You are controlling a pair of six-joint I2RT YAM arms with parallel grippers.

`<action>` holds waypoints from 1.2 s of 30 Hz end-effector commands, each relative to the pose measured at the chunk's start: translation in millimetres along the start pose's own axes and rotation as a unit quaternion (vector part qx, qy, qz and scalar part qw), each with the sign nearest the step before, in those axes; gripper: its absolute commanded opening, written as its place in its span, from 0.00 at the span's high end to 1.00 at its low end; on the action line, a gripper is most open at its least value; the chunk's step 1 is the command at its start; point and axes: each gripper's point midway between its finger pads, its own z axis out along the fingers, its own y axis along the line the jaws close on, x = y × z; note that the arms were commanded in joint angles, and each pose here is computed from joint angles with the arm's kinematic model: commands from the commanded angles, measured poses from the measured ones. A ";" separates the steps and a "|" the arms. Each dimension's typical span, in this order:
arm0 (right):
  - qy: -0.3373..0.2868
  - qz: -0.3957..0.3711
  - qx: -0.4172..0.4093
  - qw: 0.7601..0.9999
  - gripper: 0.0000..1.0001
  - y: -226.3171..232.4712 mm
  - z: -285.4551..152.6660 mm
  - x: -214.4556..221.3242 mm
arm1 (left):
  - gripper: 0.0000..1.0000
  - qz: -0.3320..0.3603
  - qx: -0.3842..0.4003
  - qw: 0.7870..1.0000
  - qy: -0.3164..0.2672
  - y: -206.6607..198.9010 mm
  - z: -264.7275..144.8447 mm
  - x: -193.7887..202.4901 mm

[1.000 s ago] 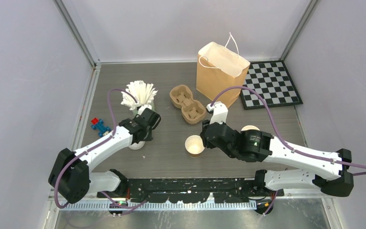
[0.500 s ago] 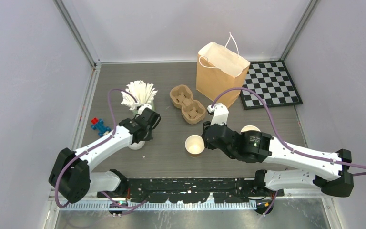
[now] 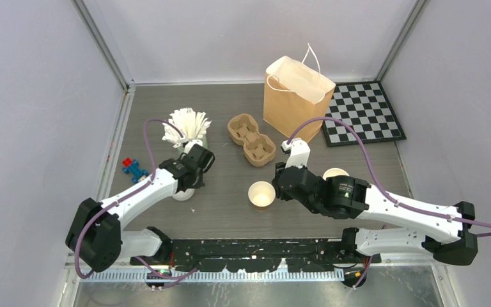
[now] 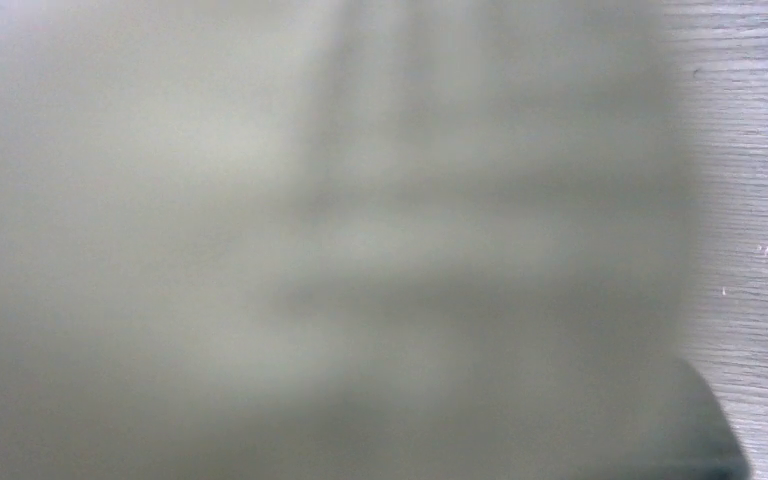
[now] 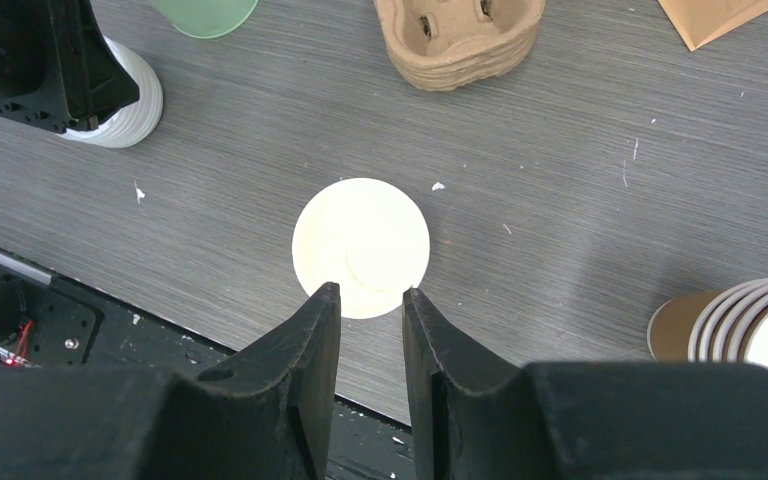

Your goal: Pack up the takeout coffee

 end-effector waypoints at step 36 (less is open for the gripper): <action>-0.015 0.022 -0.005 1.000 0.66 5.8 2.0 -7.0 | 0.95 -0.004 0.043 0.999 0.016 -5.0 -33.4 -9.2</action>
